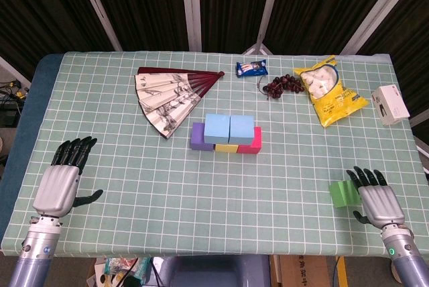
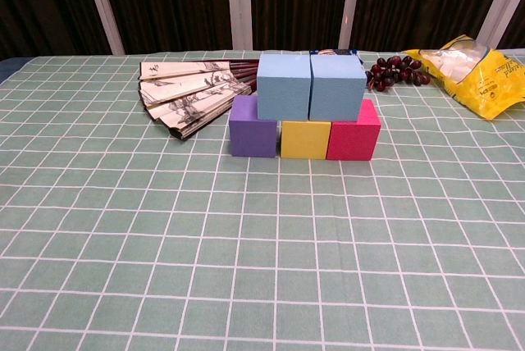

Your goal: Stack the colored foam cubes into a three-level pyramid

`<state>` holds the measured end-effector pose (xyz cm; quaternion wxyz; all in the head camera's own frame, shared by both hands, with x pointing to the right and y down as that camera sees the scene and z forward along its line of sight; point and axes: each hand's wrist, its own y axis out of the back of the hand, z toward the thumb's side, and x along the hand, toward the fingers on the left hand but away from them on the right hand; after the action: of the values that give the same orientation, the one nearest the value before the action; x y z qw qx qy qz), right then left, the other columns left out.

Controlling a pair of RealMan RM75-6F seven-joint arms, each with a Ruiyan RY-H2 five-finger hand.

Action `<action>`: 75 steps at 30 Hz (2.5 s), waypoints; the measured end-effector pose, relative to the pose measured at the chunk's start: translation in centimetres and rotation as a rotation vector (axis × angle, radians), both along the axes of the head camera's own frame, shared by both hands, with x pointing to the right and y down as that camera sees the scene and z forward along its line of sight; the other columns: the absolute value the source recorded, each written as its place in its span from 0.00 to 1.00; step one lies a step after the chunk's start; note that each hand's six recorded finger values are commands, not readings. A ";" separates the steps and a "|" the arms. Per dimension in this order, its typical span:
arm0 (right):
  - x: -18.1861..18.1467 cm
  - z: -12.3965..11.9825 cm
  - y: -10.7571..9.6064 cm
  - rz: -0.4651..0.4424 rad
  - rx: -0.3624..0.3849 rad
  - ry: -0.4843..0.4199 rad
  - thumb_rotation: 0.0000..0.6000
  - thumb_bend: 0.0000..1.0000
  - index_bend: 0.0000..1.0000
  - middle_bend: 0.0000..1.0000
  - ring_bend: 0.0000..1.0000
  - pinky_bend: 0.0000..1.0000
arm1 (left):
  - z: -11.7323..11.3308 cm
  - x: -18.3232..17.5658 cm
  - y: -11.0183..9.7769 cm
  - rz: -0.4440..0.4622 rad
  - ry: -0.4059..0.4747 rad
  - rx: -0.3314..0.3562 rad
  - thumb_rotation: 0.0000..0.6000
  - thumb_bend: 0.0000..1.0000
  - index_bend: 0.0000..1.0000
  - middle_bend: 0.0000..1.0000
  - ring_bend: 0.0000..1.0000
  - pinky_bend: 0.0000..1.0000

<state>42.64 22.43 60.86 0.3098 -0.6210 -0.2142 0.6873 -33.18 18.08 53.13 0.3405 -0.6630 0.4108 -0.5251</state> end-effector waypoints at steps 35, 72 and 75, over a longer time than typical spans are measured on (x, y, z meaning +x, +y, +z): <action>-0.7 1.7 -0.3 0.045 0.022 -0.103 1.00 0.28 0.00 0.39 0.22 0.00 | 0.3 0.0 0.0 -0.009 -0.001 -0.004 1.00 0.08 0.00 0.05 0.06 0.02; -19.1 -11.4 -16.1 0.078 0.162 -0.246 1.00 0.28 0.00 0.40 0.23 0.00 | 1.4 -0.8 -1.8 0.026 -0.033 0.013 1.00 0.08 0.00 0.05 0.06 0.02; -21.5 -11.0 -16.9 0.074 0.156 -0.241 1.00 0.28 0.00 0.40 0.24 0.00 | 1.3 -1.1 -2.1 0.027 -0.049 0.026 1.00 0.08 0.00 0.05 0.06 0.02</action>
<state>21.18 5.49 49.89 0.3037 -0.6647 -0.3253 0.6001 -34.25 15.96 54.45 0.3660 -0.6510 0.4000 -0.5312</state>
